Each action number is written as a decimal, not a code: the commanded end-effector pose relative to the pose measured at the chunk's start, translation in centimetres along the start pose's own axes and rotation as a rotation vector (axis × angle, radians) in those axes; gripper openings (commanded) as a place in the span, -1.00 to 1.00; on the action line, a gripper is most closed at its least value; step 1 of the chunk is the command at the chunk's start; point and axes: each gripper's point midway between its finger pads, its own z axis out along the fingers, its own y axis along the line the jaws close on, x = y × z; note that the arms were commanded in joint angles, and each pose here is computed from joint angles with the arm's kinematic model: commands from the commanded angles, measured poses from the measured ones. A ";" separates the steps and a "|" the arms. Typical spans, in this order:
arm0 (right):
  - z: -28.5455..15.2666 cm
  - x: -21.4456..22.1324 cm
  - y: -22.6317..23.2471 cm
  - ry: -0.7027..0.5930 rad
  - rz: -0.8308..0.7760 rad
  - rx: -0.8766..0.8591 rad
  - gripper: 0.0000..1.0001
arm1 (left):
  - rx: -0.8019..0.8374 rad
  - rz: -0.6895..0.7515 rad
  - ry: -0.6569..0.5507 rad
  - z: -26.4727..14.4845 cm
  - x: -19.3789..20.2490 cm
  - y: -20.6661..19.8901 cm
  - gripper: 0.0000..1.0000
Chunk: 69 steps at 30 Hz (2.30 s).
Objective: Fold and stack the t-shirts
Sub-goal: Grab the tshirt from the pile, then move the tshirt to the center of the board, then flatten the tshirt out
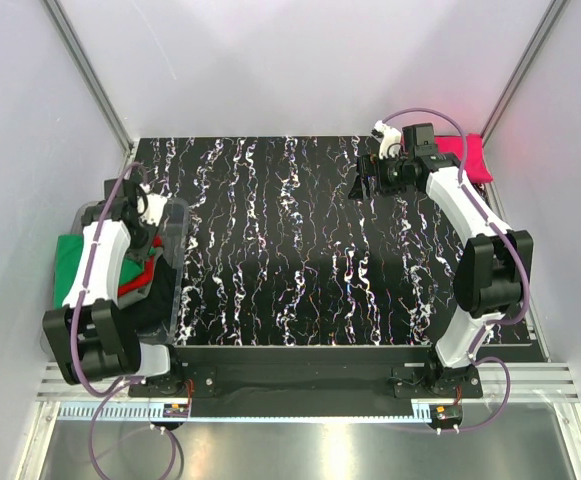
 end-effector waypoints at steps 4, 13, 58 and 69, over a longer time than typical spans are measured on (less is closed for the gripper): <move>-2.6 -5.3 -0.6 -0.156 -0.144 0.118 0.99 | -0.044 -0.029 -0.365 -8.8 -6.0 1.4 -1.00; -2.5 -6.0 -2.3 -0.145 0.009 0.221 0.90 | -0.030 0.094 -0.877 -25.2 -16.3 0.9 -1.00; 8.2 14.6 9.7 0.142 -1.296 -0.299 0.32 | 0.402 0.243 -0.615 -12.3 -16.8 -14.9 0.00; 10.7 14.1 8.2 0.219 -1.241 -0.242 -0.37 | 0.395 0.205 -0.637 -12.8 -16.7 -13.6 0.00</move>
